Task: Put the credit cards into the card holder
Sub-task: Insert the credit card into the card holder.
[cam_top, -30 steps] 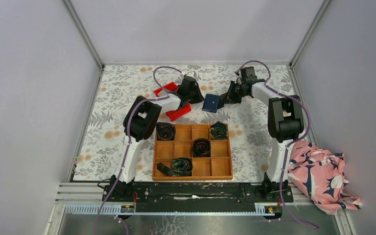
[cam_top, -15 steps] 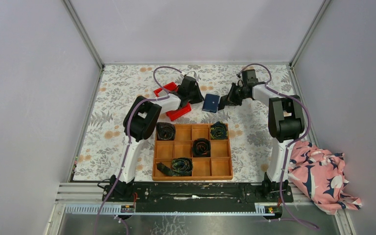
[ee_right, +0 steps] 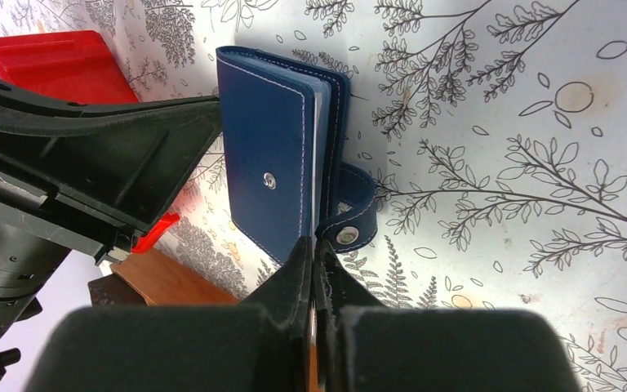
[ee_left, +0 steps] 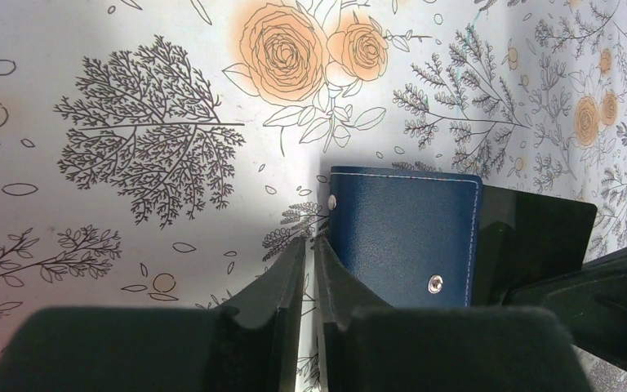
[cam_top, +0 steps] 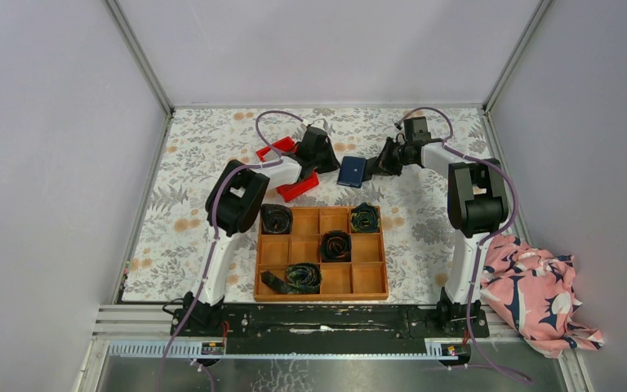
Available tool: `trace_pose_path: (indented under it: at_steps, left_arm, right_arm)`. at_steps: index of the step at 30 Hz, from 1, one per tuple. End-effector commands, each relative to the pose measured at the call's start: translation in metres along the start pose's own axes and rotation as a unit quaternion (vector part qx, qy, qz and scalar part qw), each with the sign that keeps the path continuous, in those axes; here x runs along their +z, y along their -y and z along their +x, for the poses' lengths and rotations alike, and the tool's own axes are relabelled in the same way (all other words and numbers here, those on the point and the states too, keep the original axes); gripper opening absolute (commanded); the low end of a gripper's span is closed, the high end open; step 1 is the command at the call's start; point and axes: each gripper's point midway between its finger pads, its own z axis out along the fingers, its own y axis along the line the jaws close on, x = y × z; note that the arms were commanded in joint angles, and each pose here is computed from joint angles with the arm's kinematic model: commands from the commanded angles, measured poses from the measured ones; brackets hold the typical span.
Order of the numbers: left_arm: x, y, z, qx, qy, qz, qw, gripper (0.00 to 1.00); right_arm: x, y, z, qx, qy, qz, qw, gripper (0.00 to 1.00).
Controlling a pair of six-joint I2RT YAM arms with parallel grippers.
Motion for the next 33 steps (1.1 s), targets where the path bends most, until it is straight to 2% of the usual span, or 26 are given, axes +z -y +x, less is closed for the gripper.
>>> trace_pose_path:
  at_steps: [1,33]
  left_arm:
    - [0.003,-0.006,0.016,0.005,-0.02,-0.009,1.0,0.15]
    - [0.004,-0.007,0.022,0.009,-0.025,-0.011,1.0,0.13]
  right_arm:
    - [-0.01,-0.015,-0.009,-0.003,0.015,-0.03,0.999,0.0]
    - [-0.003,-0.004,0.001,0.011,0.004,-0.037,0.999,0.0]
